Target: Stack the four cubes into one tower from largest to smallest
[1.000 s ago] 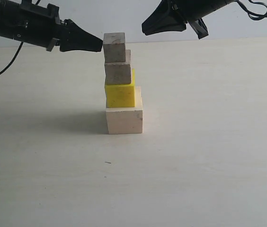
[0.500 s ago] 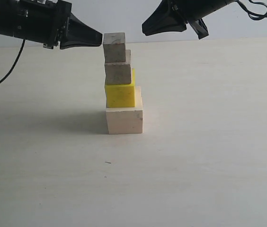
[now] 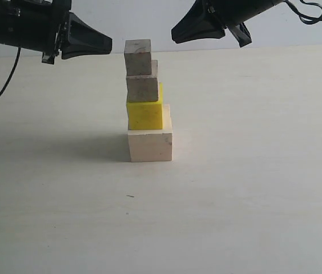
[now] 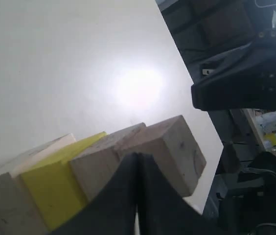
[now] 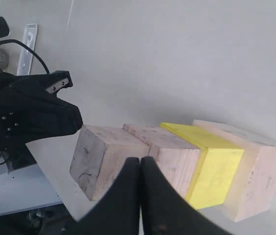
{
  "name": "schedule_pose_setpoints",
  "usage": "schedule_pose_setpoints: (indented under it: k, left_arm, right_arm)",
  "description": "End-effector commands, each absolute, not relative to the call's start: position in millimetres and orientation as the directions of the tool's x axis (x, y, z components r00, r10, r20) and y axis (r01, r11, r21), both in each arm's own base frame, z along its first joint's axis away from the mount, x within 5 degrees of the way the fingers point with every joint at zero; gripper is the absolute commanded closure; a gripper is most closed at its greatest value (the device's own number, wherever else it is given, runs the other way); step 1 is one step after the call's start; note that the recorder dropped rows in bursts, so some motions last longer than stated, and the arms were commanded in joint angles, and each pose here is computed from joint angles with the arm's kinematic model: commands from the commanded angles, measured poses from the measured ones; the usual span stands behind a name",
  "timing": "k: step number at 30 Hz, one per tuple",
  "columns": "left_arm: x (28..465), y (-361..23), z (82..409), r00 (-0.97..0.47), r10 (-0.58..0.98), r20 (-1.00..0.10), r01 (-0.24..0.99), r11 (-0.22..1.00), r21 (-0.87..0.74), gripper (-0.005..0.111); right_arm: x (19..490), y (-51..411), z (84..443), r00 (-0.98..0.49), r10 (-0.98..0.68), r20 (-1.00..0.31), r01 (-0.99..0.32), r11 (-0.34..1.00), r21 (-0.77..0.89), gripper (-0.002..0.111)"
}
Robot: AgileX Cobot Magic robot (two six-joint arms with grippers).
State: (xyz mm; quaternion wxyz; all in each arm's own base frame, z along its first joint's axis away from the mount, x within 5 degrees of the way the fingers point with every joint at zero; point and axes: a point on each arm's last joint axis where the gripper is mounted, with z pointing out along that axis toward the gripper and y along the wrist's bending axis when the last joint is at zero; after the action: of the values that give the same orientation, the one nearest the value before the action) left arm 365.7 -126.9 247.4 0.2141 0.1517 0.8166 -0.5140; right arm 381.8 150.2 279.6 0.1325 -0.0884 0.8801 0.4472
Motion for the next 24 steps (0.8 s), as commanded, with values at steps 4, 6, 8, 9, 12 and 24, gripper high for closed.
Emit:
schedule_pose_setpoints:
  k: [4, 6, 8, 9, 12, 24]
  left_arm:
    - [363.7, -130.3, 240.8, -0.887, 0.019, -0.461, 0.427, 0.409, -0.806, 0.107]
    - [362.3, -134.6, 241.1, -0.888, 0.025, -0.459, 0.429, 0.402, -0.809, 0.107]
    - [361.3, -138.2, 240.9, -0.888, 0.031, -0.46, 0.432, 0.4, -0.808, 0.107]
    - [361.1, -139.2, 240.8, -0.887, 0.032, -0.46, 0.433, 0.401, -0.807, 0.107]
    - [361.0, -140.6, 240.6, -0.886, 0.033, -0.462, 0.434, 0.404, -0.805, 0.107]
    - [359.5, -148.6, 239.8, -0.883, 0.041, -0.467, 0.441, 0.411, -0.798, 0.107]
  right_arm:
    - [380.4, 148.9, 284.3, -0.943, -0.042, -0.33, -0.292, 0.58, 0.761, 0.108]
    - [380.4, 148.9, 284.3, -0.943, -0.042, -0.33, -0.292, 0.58, 0.761, 0.108]
    - [380.4, 148.9, 284.3, -0.943, -0.042, -0.33, -0.292, 0.58, 0.761, 0.108]
    - [380.4, 148.9, 284.3, -0.943, -0.042, -0.33, -0.292, 0.58, 0.761, 0.108]
    - [380.4, 148.9, 284.3, -0.943, -0.042, -0.33, -0.292, 0.58, 0.761, 0.108]
    - [380.2, 148.9, 284.3, -0.943, -0.044, -0.329, -0.292, 0.579, 0.761, 0.108]
